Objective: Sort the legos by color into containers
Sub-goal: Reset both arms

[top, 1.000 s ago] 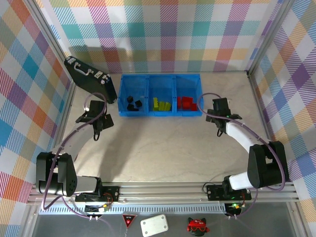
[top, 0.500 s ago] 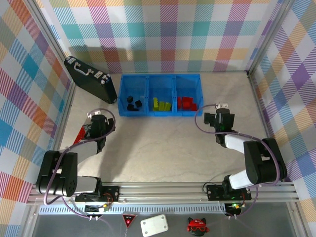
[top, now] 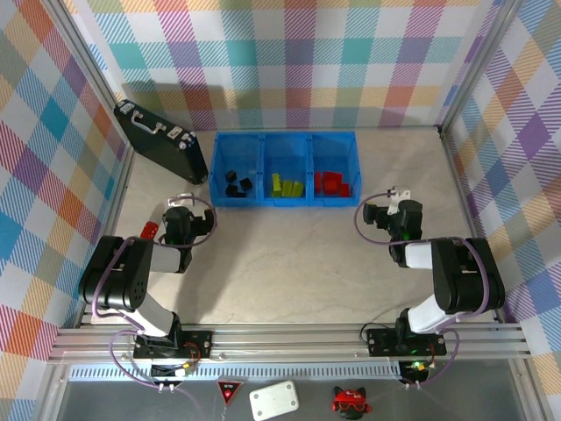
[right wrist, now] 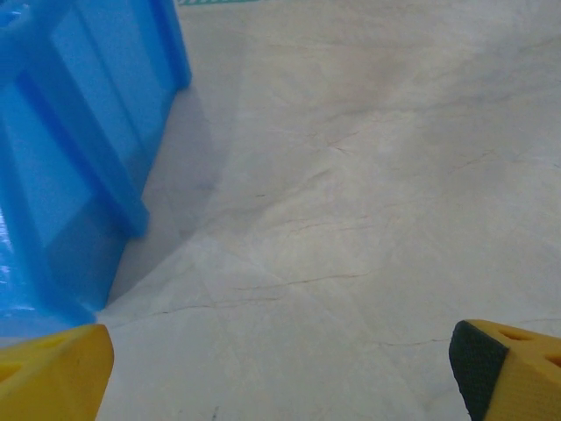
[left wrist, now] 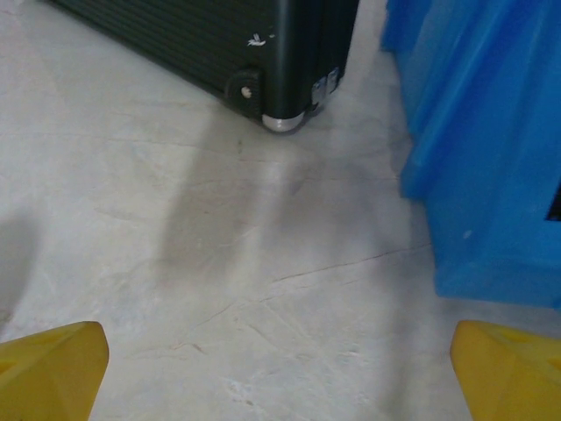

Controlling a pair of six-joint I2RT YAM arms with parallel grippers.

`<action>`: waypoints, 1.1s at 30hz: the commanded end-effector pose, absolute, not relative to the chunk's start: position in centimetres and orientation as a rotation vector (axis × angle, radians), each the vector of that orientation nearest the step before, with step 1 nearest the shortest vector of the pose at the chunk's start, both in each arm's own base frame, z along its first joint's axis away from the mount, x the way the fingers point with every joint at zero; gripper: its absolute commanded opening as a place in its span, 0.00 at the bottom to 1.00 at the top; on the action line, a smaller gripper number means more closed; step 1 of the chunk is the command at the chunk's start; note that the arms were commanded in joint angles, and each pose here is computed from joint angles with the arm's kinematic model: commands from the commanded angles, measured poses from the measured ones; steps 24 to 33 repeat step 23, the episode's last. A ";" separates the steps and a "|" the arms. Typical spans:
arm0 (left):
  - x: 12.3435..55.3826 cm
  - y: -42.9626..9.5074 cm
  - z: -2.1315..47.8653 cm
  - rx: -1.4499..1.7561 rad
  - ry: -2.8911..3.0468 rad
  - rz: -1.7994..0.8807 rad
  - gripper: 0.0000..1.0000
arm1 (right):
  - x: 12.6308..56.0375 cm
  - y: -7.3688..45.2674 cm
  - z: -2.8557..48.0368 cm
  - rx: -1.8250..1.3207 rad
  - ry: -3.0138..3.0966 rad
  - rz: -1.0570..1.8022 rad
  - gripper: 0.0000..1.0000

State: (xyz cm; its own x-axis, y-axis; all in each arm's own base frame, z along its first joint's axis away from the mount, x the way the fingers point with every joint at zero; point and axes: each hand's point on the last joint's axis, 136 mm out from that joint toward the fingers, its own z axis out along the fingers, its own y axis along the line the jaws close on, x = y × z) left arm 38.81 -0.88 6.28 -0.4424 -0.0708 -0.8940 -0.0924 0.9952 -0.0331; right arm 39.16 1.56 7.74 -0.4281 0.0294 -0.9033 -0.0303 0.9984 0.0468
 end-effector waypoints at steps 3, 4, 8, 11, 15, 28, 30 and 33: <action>40.0 -1.3 8.2 -0.073 1.964 -0.006 1.00 | 39.8 1.6 9.1 0.001 1.950 0.089 0.99; 40.0 -1.3 8.2 -0.074 1.962 -0.006 1.00 | 39.8 1.6 9.1 0.002 1.948 0.088 0.99; 40.0 -1.4 8.1 -0.073 1.966 -0.008 1.00 | 39.8 1.6 9.1 0.001 1.949 0.089 0.99; 40.0 -1.4 8.1 -0.073 1.966 -0.010 1.00 | 39.8 1.6 9.1 0.001 1.949 0.088 0.99; 40.1 -1.4 8.2 -0.074 1.965 -0.008 1.00 | 39.8 1.6 9.1 0.003 1.950 0.091 0.99; 40.1 -1.4 8.1 -0.071 1.967 -0.011 1.00 | 39.8 1.8 9.2 -0.014 1.947 0.112 0.99; 40.1 -1.4 8.1 -0.071 1.967 -0.011 1.00 | 39.8 1.8 9.2 -0.014 1.947 0.112 0.99; 40.1 -1.4 8.1 -0.071 1.967 -0.011 1.00 | 39.8 1.8 9.2 -0.014 1.947 0.112 0.99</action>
